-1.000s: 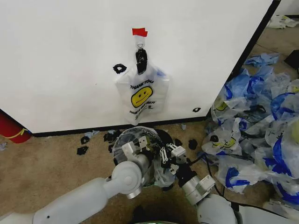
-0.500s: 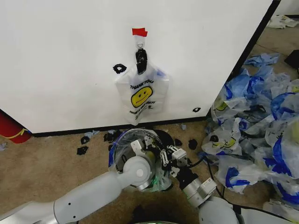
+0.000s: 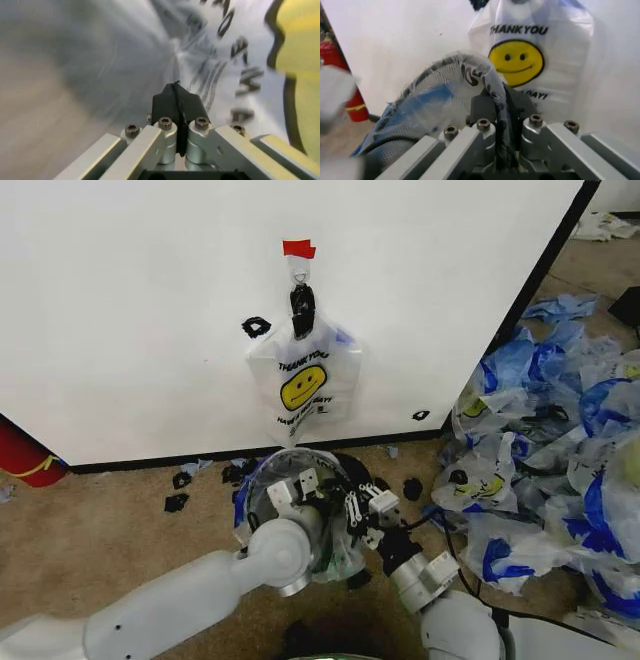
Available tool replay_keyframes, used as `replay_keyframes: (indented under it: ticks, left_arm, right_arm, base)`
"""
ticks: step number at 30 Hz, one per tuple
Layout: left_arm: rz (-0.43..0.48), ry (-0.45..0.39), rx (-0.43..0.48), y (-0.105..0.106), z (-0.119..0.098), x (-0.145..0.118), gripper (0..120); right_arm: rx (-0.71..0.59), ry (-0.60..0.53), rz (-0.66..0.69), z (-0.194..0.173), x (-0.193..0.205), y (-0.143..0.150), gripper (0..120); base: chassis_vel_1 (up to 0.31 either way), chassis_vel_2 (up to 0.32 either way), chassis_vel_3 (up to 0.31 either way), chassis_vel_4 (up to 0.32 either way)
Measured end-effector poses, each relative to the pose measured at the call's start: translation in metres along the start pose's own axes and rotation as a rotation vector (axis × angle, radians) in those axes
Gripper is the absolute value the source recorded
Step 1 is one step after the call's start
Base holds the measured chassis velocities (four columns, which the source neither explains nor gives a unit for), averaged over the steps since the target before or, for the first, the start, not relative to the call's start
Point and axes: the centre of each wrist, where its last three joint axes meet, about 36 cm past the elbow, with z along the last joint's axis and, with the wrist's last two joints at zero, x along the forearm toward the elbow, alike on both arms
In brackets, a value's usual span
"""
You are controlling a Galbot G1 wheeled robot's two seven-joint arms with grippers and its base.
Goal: Pick up the garbage bag from the wall and place it over the trash bin.
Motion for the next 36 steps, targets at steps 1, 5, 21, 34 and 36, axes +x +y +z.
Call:
replay_keyframes:
  ticks: [1,5,21,34,36]
  left_arm:
    - [0.000,0.003,0.001,0.001,0.001,0.004,0]
    - [-0.002,0.013,0.006,0.003,0.004,0.010,0]
    - [0.000,0.021,0.019,-0.005,0.012,-0.005,0]
    - [-0.007,-0.034,0.009,-0.004,-0.005,-0.019,0]
    - [-0.007,-0.039,0.009,-0.004,-0.006,-0.020,0]
  right_arm:
    - [0.000,-0.003,0.002,-0.001,-0.002,-0.001,1]
    - [0.003,-0.016,0.002,-0.005,-0.007,-0.003,1]
    - [0.022,-0.040,-0.018,-0.020,-0.012,-0.007,1]
    - [0.017,-0.017,-0.060,-0.014,-0.002,0.003,1]
    - [0.017,-0.018,-0.066,-0.014,-0.001,0.003,1]
  base:
    - [0.000,0.000,0.000,0.000]
    - [0.000,0.000,0.000,0.000]
    - [0.000,0.000,0.000,0.000]
    - [0.000,0.000,0.000,0.000]
    - [0.000,0.000,0.000,0.000]
